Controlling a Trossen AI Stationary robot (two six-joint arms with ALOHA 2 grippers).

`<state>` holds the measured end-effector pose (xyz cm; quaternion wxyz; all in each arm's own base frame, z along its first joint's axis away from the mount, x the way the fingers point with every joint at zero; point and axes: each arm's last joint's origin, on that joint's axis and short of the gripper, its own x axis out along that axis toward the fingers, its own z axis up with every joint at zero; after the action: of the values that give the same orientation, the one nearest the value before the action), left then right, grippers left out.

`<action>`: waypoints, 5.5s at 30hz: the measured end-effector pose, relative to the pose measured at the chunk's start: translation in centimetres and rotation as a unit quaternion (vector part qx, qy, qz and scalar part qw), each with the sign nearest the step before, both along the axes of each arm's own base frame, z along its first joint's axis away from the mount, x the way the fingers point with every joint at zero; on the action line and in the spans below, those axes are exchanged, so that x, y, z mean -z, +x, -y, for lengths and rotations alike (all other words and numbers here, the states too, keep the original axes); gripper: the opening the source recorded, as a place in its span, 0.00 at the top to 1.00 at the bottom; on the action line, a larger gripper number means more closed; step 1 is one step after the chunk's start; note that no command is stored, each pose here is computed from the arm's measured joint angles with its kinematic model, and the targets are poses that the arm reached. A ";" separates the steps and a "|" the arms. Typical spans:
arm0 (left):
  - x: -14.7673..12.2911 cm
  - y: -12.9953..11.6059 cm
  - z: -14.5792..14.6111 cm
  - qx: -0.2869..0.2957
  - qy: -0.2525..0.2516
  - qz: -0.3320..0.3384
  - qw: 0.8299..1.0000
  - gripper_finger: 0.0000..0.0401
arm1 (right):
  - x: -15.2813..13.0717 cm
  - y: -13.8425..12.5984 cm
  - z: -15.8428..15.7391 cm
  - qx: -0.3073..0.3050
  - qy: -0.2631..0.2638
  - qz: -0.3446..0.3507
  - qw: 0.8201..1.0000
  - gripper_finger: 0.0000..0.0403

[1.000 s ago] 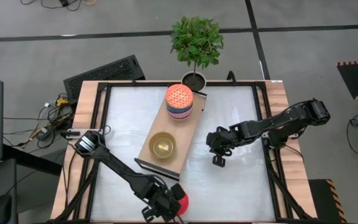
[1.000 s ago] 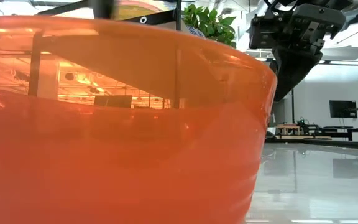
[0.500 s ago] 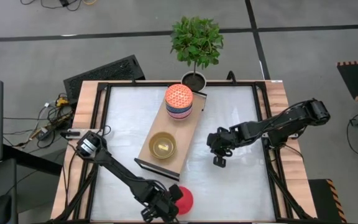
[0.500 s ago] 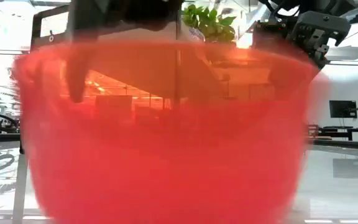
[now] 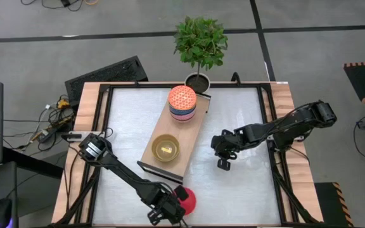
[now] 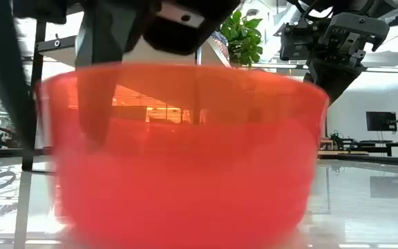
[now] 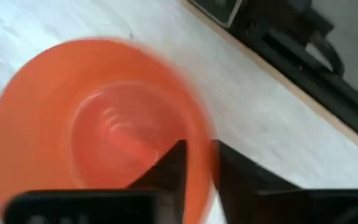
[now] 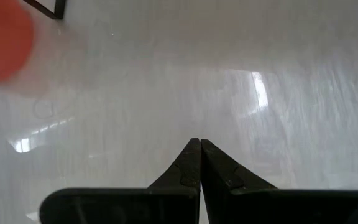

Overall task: Place and stack bowls onto a shelf
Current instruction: Stack the orange bowl on top of the yellow bowl on the shelf, then return to Home Position

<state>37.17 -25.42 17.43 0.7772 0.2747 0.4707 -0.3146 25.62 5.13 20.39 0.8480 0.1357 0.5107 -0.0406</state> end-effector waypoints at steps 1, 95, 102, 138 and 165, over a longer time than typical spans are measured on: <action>-0.1 0.0 0.0 -0.003 -0.004 -0.001 1.000 0.89 | 0.0 0.0 0.0 0.001 0.000 0.000 1.000 0.94; -19.3 -3.7 -11.5 -0.504 -0.002 0.054 0.862 0.79 | -0.5 1.1 2.0 0.041 0.007 0.049 0.998 0.94; -24.1 -5.9 -12.7 -0.522 -0.046 0.134 0.841 0.78 | -1.9 1.0 2.0 0.038 0.023 0.090 0.995 0.94; -31.3 -14.4 -18.0 -0.433 -0.216 0.375 0.791 0.78 | -14.6 -16.8 4.6 -0.031 0.047 0.529 0.847 0.89; -8.4 -26.7 -23.5 -0.437 -0.483 0.491 0.579 0.78 | -4.2 -18.3 5.6 0.049 0.097 0.578 0.809 0.89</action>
<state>10.43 -1.90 25.84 0.9510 -0.2674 -0.1414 0.0649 7.29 -0.47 24.59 0.9659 0.2405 -0.0798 0.0540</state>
